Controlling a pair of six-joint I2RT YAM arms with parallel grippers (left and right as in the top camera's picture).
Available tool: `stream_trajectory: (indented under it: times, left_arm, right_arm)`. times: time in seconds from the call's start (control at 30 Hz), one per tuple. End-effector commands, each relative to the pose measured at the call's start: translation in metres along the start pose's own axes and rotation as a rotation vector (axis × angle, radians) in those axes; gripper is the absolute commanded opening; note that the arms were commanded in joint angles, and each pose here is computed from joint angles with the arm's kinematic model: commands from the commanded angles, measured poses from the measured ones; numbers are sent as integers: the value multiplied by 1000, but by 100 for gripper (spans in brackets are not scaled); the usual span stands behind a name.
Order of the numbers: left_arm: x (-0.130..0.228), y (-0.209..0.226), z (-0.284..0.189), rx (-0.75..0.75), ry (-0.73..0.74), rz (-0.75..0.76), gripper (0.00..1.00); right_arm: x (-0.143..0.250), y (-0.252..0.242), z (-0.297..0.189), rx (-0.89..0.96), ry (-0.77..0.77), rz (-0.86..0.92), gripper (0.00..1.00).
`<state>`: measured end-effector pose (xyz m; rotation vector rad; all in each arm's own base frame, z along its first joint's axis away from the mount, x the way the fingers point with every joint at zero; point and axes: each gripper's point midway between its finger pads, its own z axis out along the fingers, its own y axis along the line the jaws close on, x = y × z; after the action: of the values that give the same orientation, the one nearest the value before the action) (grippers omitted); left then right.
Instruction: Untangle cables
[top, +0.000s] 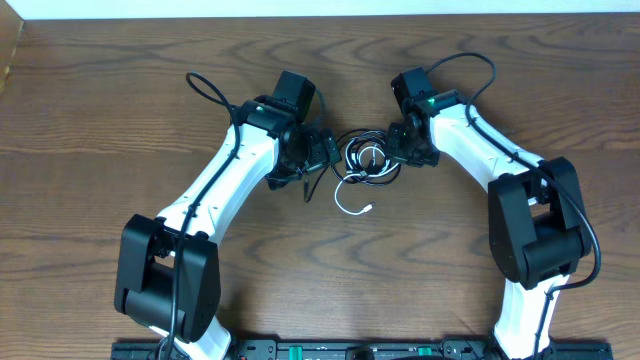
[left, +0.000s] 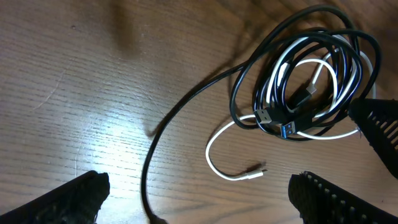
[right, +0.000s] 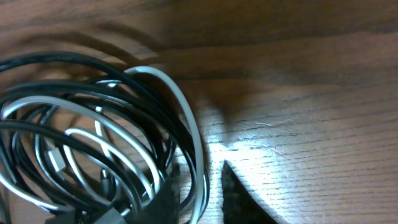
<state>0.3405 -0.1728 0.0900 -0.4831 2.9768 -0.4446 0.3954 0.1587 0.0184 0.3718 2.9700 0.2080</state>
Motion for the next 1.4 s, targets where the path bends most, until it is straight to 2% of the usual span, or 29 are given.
stream_trajectory:
  times: [0.0,0.07,0.23,0.33,0.47,0.53,0.73,0.8,0.87,0.93,1.03,1.07,1.1,1.13,1.23,1.3,1.37]
  left_arm:
    - [2,8,7,-28,9,-16,98]
    - [2,8,7,-27,8,-16,98]
    - [2,8,7,-27,7,-16,98]
    - [1,7,7,-23,3,-15,98]
    - [-2,4,7,-12,-9,-12,98]
    - [-2,4,7,-12,-8,-13,98]
    - [-2,5,7,-14,-6,-13,98]
    - [-2,5,7,-14,-6,-13,98]
    - [-2,5,7,-15,-6,-13,98]
    - [-2,5,7,-15,-6,-13,98]
    - [-2,5,7,-15,-6,-13,98]
    - [-2,5,7,-14,-7,-13,98]
    - [-2,4,7,-12,-9,-13,98]
    - [-3,4,7,-11,-10,-12,98]
    - [-4,3,7,-7,-15,-14,98]
    - [-4,3,7,-6,-15,-18,98]
    - [-4,3,7,-7,-15,-19,98]
  right_arm:
    - [-1,3,-1,-29,6,12,1]
    - [2,10,-4,-73,28,-1,1]
    - [-3,59,-54,-412,77,-140,1]
    - [5,101,-130,-779,77,-304,1]
    - [19,130,-205,-1098,11,-512,1]
    - [24,141,-252,-1241,-72,-636,1]
    - [30,147,-330,-1354,-246,-761,1]
    - [30,146,-343,-1343,-306,-777,1]
    - [21,145,-333,-1279,-322,-717,2]
    - [-2,130,-291,-1052,-320,-524,2]
    - [-27,88,-233,-680,-336,-322,20]
    - [-35,63,-209,-503,-345,-257,31]
    - [-39,49,-197,-408,-346,-216,40]
    - [-41,40,-188,-350,-343,-188,42]
    - [-44,32,-155,-276,-288,-161,47]
    - [-43,37,-130,-284,-231,-170,43]
    - [-39,49,-105,-327,-174,-234,43]
